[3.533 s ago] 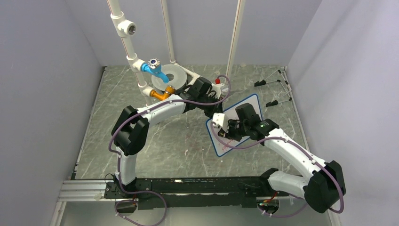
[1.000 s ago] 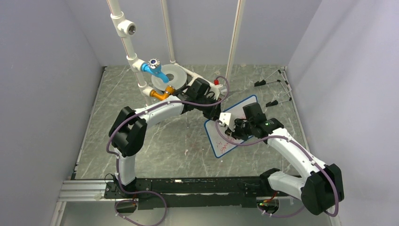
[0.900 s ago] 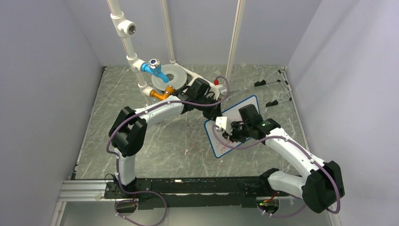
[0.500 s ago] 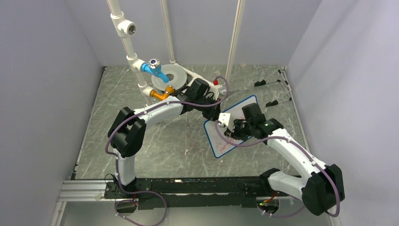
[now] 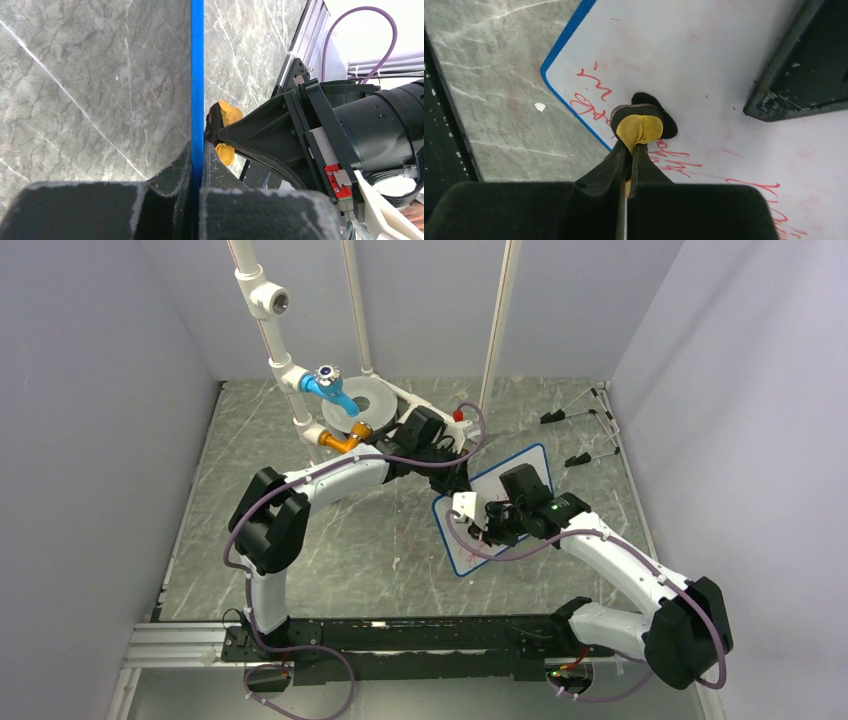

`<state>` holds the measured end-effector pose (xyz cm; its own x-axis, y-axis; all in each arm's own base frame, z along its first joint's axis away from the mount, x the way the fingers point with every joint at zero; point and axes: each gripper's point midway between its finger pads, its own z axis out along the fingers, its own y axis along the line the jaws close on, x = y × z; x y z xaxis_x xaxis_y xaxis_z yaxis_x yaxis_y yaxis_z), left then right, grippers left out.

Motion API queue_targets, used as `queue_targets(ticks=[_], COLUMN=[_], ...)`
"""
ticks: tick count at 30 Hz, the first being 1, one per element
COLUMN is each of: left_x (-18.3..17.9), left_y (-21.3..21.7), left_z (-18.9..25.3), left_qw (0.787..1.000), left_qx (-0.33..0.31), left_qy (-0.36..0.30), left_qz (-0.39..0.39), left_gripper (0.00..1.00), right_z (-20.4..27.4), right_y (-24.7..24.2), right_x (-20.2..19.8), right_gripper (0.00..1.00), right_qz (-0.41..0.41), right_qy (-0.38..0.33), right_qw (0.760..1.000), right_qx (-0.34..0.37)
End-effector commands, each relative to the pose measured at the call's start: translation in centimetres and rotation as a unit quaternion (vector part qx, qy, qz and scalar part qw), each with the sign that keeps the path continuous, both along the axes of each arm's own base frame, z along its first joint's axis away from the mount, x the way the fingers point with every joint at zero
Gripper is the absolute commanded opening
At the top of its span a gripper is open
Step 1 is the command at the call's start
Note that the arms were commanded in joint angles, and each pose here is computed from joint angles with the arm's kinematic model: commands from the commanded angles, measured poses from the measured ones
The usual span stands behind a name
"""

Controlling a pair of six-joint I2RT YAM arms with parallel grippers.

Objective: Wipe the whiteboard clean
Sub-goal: Erase the whiteboard at the center of the board.

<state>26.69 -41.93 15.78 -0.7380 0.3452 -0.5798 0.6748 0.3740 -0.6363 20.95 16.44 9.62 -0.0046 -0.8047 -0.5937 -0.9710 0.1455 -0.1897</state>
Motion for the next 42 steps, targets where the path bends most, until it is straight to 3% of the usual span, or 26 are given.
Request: queue_targets(ticks=[1,5,10,13,17,19,25,29,33,36,39,42], left_x=[-1.7,-1.7,-1.8,-1.7,-1.8,-1.8,-1.9,-2.0,-2.1,-2.0,-2.0,-2.0], left_y=[-0.9,-1.0,-1.0,-1.0,-1.2,-1.1,-1.1,-1.1,-1.1,-1.2,-1.3,-1.1], left_z=[4.9,4.9,4.7,4.8,4.8,4.7,4.9,4.8,4.9,4.8,4.8,4.8], left_qw=[0.996,0.996,0.996,0.996,0.996,0.996,0.995,0.995,0.995,0.995,0.995,0.995], left_qx=[-0.068,-0.07,-0.068,-0.07,-0.071,-0.07,-0.073,-0.072,-0.072,-0.073,-0.073,-0.073], left_qy=[-0.035,-0.032,-0.031,-0.033,-0.03,-0.03,-0.031,-0.031,-0.033,-0.03,-0.03,-0.032], left_qz=[-0.045,-0.049,-0.051,-0.05,-0.052,-0.051,-0.053,-0.056,-0.056,-0.058,-0.059,-0.059], left_gripper=[0.0,0.0,0.0,0.0,0.0,0.0,0.0,0.0,0.0,0.0,0.0,0.0], right_z=[1.9,5.0,4.4,3.9,3.2,3.9,6.5,6.2,5.7,4.5,4.3,4.9], right_y=[0.3,-3.5,-4.6,-3.7,0.3,1.2,-2.7,-4.7,-4.2,-1.3,1.0,0.8], right_x=[3.1,7.8,8.4,7.4,2.9,2.5,8.4,9.5,8.6,5.1,2.4,4.0], right_gripper=[0.0,0.0,0.0,0.0,0.0,0.0,0.0,0.0,0.0,0.0,0.0,0.0], right_qz=[-0.056,-0.188,-0.214,-0.177,-0.047,-0.033,-0.209,-0.253,-0.221,-0.114,-0.037,-0.078], right_qy=[-0.045,-0.117,-0.123,-0.097,-0.045,-0.043,-0.126,-0.144,-0.128,-0.068,-0.032,-0.052], right_qw=[0.997,0.974,0.968,0.979,0.996,0.996,0.967,0.955,0.965,0.989,0.995,0.991], right_qx=[0.023,0.047,0.032,0.035,0.063,0.074,0.074,0.056,0.054,0.072,0.091,0.092])
